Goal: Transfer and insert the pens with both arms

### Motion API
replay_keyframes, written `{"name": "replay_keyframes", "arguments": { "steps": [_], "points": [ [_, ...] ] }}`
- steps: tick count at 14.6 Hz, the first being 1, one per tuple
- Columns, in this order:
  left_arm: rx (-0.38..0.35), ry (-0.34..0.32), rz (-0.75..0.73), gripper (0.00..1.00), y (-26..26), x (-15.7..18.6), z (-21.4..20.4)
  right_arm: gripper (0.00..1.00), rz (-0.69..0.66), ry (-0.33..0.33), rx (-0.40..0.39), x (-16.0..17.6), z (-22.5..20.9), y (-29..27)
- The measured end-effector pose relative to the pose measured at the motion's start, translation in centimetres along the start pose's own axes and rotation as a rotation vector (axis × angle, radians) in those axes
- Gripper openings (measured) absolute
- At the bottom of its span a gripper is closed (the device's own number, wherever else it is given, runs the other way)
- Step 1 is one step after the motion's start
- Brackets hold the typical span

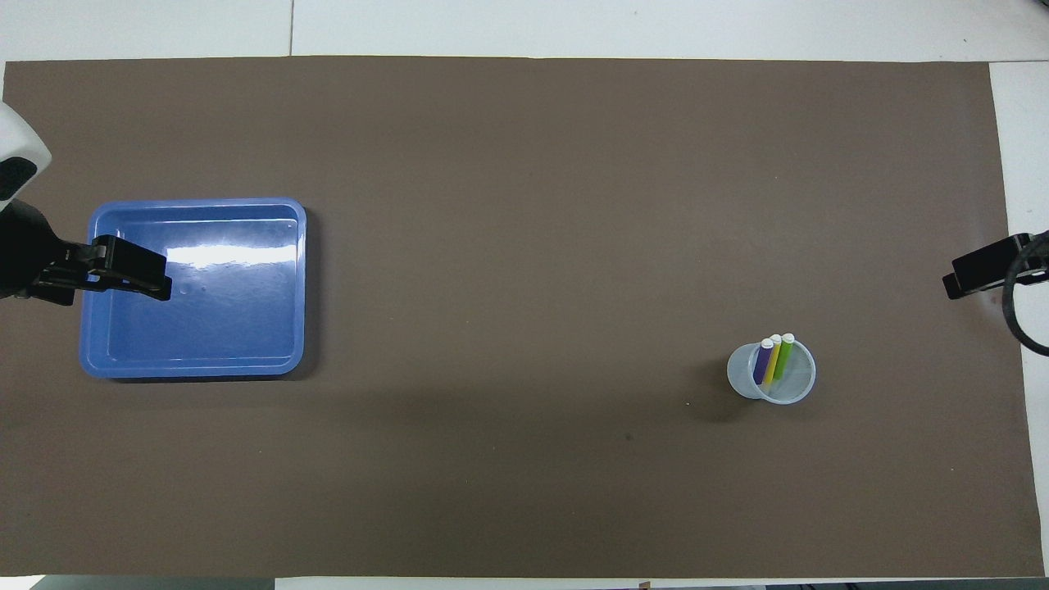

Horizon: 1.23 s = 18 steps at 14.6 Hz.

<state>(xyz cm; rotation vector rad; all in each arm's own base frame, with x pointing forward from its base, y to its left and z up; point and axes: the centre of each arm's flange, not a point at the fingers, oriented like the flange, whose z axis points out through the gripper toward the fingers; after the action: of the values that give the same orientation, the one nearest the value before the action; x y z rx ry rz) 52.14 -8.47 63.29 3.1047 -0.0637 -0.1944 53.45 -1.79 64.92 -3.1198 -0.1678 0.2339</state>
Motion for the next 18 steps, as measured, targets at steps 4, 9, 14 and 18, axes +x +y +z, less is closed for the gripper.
{"name": "replay_keyframes", "arguments": {
  "steps": [4,9,14,18],
  "points": [
    [0.0,0.0,0.0,1.0,0.0,0.0,0.0,1.0,0.017,0.0,0.001,0.0,0.0,0.2],
    [-0.001,0.001,-0.008,1.0,-0.4,0.0,0.0,1.0,0.022,-0.001,0.002,0.0,0.1,0.5],
    [-0.001,0.002,-0.008,1.0,-0.4,0.1,-0.1,1.0,0.024,-0.001,0.002,0.0,0.1,0.6],
    [-0.002,0.004,-0.01,1.0,-0.5,0.1,-0.1,1.0,0.061,0.001,0.006,-0.4,0.0,2.5]
  ]
}}
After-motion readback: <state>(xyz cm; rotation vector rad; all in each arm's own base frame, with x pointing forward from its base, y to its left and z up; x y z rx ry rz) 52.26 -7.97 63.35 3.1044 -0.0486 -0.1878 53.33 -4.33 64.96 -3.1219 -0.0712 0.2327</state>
